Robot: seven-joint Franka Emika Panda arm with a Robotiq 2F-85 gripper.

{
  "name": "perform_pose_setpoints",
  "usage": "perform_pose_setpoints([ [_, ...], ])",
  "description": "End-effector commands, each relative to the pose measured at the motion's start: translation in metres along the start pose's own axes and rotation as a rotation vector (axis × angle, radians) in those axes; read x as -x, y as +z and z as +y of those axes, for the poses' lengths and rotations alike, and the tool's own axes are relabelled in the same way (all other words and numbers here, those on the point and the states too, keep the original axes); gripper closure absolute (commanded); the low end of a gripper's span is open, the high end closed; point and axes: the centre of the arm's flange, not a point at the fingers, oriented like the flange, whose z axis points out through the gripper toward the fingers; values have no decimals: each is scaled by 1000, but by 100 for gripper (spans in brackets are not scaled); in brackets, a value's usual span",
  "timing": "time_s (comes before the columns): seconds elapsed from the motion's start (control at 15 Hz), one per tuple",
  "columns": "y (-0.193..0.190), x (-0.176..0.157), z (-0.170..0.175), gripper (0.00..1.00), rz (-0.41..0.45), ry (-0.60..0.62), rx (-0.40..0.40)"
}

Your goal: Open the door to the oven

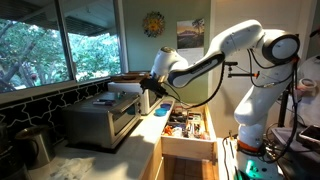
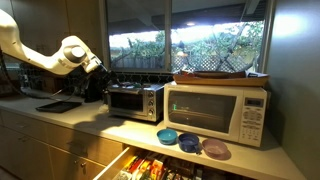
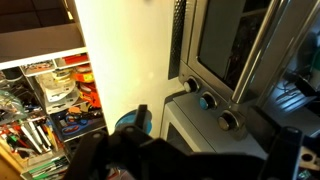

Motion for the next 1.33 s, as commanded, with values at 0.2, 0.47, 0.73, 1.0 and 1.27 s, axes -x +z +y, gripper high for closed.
perform_pose_setpoints([
  [0.2, 6, -9, -8, 0, -245, 29, -83],
  [0.47, 26, -18, -16, 0, -427, 118, -65],
  [0.73, 21, -13, -14, 0, -346, 81, -81],
  [1.0, 34, -12, -22, 0, -329, 64, -87],
  [1.27, 54, -10, -31, 0, -280, 15, -80],
])
